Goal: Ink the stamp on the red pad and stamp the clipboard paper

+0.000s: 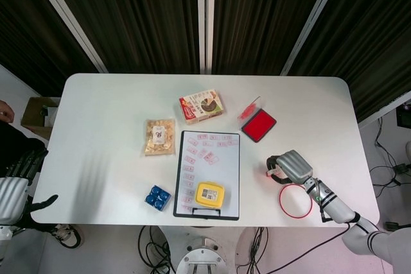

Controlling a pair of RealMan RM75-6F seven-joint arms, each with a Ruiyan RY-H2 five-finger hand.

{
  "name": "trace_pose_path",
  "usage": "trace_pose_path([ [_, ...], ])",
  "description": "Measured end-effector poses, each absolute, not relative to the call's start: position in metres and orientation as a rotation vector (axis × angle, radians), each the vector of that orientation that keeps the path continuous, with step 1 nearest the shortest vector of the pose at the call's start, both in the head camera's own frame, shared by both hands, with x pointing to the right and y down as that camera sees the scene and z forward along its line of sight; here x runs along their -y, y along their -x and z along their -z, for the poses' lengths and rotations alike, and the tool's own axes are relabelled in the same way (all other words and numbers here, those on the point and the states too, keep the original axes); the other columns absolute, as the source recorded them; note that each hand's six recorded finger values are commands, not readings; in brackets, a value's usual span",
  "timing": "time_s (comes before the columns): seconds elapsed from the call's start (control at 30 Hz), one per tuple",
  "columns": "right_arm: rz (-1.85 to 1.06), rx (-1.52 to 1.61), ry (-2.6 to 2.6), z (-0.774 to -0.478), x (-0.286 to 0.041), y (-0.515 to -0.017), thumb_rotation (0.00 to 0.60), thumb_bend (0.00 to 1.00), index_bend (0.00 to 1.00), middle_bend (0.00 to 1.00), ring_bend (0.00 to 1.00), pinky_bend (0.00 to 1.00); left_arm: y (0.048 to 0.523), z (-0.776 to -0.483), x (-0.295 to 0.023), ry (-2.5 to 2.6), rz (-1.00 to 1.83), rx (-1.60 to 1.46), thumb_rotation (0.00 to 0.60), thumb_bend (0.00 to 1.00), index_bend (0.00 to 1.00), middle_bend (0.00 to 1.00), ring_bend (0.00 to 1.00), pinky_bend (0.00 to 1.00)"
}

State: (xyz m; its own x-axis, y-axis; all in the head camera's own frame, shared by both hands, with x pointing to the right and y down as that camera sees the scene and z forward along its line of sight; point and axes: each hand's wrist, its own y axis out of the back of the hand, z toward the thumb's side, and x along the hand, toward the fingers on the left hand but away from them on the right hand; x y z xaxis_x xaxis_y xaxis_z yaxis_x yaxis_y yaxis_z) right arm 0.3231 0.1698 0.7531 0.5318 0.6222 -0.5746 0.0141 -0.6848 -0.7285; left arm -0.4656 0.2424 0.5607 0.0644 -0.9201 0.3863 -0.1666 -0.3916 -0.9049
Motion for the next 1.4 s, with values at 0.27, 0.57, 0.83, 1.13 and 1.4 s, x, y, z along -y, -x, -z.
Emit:
trace_pose_path([
  [0.27,-1.148,0.515,2.090,-0.752,-0.169,-0.325,0.600,0.20,0.53,0.51,0.88,1.00,0.465,-0.561,-0.242,1.657,1.388,-1.098,0.600,0.00,0.07,0.09,0.07,0.16],
  [0.57,-1.165,0.505,2.087,-0.752,-0.169,-0.327,0.600,0.19,0.41,0.46,0.88,1.00,0.464,-0.561,-0.242,1.657,1.387,-1.095,0.600,0.00,0.07,0.09,0.07,0.16],
  [0.83,-1.154,0.512,2.078,-0.747,-0.168,-0.330,0.600,0.18,0.24,0.39,0.88,1.00,0.463,-0.559,-0.241,1.653,1.384,-1.095,0.600,0.00,0.07,0.09,0.07,0.16],
  [1.13,-1.123,0.557,1.964,-0.697,-0.167,-0.370,0.600,0.10,0.11,0.37,0.88,1.00,0.464,-0.555,-0.242,1.643,1.380,-1.109,0.600,0.00,0.07,0.09,0.07,0.16],
  [1.4,-1.105,0.935,1.752,-0.605,-0.184,-0.441,0.600,0.16,0.01,0.08,0.09,0.39,0.460,-0.549,-0.243,1.635,1.359,-1.117,0.600,0.00,0.07,0.09,0.07,0.16],
])
